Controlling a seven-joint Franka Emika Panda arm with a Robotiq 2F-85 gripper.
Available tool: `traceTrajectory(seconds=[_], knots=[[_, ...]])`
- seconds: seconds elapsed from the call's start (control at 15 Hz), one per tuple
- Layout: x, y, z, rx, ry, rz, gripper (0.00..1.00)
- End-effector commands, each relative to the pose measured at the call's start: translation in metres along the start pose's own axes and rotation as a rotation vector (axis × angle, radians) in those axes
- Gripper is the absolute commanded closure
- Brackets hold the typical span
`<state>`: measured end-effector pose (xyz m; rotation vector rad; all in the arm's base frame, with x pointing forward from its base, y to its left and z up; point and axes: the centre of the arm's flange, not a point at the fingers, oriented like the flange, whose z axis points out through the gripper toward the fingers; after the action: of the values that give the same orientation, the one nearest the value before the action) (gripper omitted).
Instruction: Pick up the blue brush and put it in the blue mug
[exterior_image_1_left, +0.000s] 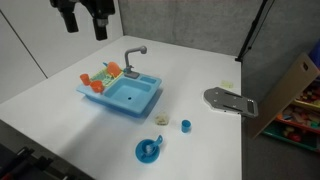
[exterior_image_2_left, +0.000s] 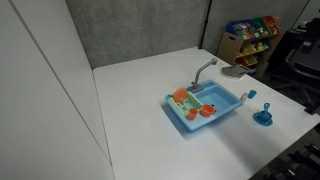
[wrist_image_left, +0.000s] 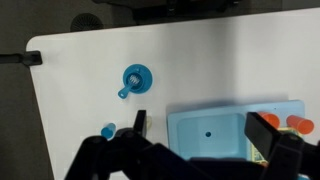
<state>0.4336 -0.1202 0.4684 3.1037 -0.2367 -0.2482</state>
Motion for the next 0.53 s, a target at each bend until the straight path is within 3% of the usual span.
traceTrajectory(seconds=[0.0,0.47], knots=[[-0.025,-0.016,-0.017,-0.017,0.022,-0.018,0.0],[-0.062,-0.027,-0.029,-0.035,0.083,-0.047,0.0]])
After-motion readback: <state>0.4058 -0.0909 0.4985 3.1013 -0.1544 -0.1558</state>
